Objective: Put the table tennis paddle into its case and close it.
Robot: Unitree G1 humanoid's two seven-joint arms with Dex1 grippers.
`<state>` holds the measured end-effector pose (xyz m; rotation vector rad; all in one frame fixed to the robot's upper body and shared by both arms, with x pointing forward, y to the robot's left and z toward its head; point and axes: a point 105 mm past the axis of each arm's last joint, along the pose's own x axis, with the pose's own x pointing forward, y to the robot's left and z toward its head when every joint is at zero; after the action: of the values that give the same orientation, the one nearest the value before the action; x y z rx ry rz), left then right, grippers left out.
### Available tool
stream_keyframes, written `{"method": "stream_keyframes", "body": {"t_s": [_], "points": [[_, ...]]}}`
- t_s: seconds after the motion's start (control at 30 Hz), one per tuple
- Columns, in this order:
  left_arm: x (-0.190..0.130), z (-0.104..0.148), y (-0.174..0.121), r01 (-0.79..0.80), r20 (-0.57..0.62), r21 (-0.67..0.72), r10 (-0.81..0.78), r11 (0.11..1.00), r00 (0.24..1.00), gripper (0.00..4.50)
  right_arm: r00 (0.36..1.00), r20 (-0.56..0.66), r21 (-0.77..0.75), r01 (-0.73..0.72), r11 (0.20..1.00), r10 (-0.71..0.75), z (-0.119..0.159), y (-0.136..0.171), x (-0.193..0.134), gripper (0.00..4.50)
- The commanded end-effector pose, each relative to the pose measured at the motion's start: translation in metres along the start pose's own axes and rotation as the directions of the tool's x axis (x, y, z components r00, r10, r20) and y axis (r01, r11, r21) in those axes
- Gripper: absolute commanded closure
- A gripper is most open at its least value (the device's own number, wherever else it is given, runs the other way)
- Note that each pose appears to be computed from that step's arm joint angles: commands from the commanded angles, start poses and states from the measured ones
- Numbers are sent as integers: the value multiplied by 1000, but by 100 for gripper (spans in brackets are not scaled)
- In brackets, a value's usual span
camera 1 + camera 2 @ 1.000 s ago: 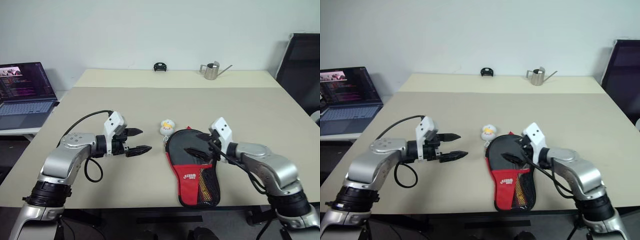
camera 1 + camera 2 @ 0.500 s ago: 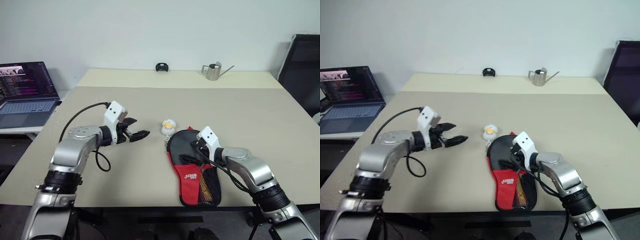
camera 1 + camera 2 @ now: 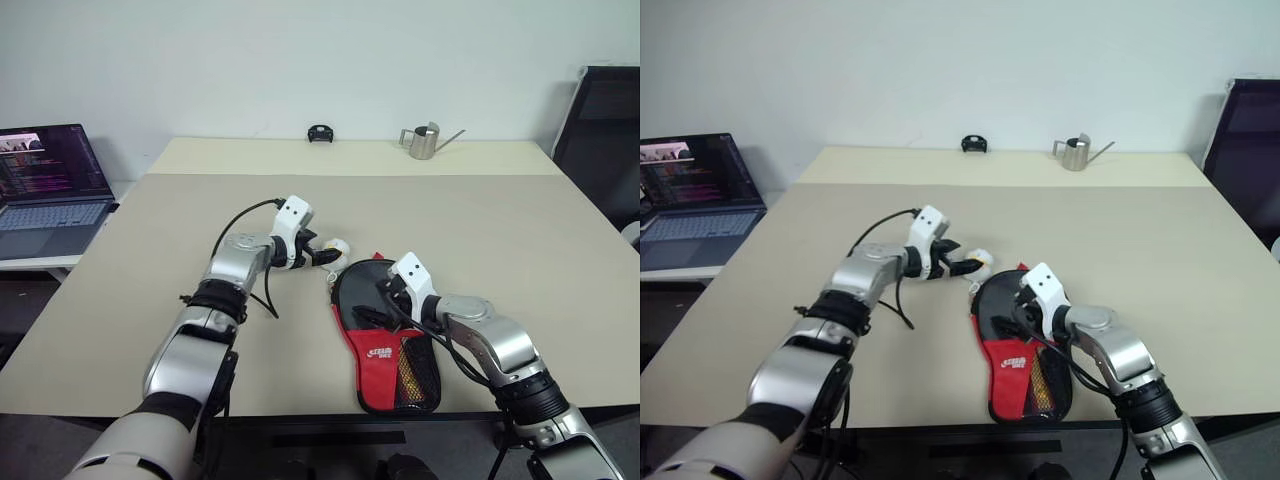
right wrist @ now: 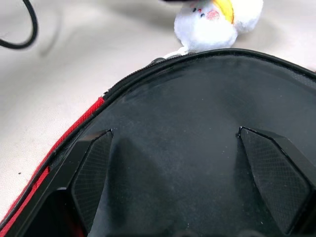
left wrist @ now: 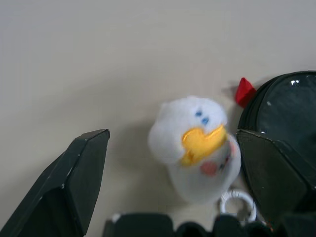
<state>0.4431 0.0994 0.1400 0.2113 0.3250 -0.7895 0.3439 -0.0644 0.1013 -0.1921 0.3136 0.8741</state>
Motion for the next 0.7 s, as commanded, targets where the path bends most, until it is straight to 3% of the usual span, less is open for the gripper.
{"method": "stream_keyframes", "body": {"t_s": [0.03,0.33,0.6,0.7], "points": [[5,12,1,-3,19,33,3,999,1000,0,1000,-4,12,17,1000,-17,-2,-1,0,2],[23,-14,-17,34,-75,18,-33,999,997,0,999,7,19,33,999,-33,0,1,2,2],[35,-21,-35,81,-77,22,-80,996,994,0,996,15,7,92,996,-92,2,-7,0,2],[33,-21,-35,96,-69,23,-94,995,993,66,994,7,5,111,994,-111,1,-10,-3,0]]}}
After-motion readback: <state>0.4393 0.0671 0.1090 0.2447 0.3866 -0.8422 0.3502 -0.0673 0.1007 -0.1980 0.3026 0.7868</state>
